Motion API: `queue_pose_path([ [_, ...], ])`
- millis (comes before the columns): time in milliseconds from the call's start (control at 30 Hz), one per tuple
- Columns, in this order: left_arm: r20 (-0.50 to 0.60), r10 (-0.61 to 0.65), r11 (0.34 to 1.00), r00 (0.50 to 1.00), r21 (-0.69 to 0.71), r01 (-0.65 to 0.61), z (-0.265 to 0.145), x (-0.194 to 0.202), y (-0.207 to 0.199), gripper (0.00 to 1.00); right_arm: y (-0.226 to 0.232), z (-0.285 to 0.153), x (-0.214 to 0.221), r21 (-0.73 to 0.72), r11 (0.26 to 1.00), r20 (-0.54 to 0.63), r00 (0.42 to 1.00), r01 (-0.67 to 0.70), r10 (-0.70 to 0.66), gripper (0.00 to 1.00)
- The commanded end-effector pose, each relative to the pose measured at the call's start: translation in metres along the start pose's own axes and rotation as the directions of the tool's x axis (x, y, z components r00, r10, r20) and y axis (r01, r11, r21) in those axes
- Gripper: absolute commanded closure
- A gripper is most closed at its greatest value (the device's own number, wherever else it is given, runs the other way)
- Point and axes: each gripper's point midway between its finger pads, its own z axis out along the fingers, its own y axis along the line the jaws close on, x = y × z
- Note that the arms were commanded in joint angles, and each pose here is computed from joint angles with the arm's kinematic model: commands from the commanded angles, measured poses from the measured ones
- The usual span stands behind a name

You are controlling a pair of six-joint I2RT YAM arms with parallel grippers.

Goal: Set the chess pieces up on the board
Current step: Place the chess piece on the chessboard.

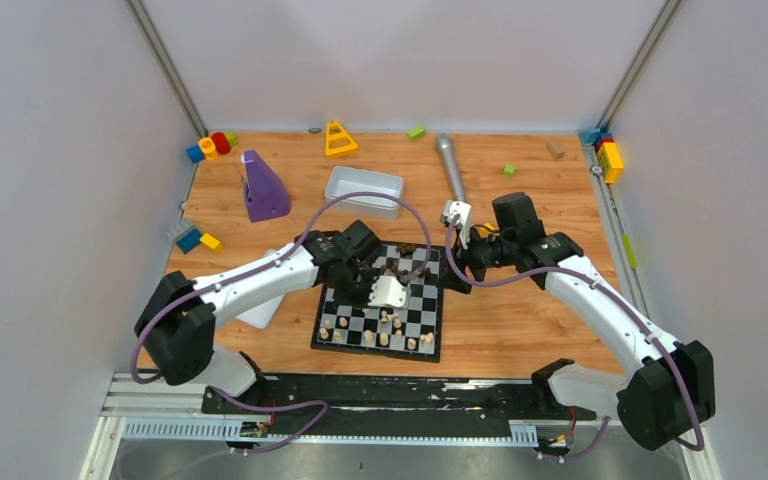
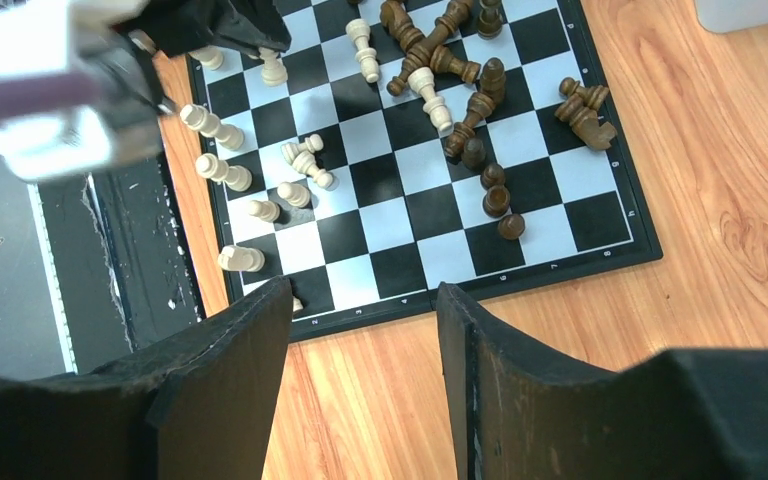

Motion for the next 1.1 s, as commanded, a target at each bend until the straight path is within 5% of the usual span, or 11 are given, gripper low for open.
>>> queue_pose_path([
  [0, -0.156, -0.098, 0.995, 0.983, -0.021, 0.096, 0.002, 0.011, 0.001, 1.0, -0.005, -0.005, -0.011, 0.026, 0.999, 0.049, 0.998, 0.03, -0.031, 0.44],
  [700, -0.287, -0.147, 0.987, 0.947, 0.022, 0.159, 0.019, 0.017, -0.02, 1.0, -0.008, -0.001, -0.002, 0.022, 1.0, 0.029, 0.999, 0.014, -0.015, 0.45],
  [1067, -0.3, -0.157, 0.984, 0.941, 0.039, 0.176, 0.024, 0.017, -0.024, 0.89, -0.009, 0.001, 0.001, 0.017, 1.0, 0.018, 1.0, 0.008, -0.008, 0.45],
])
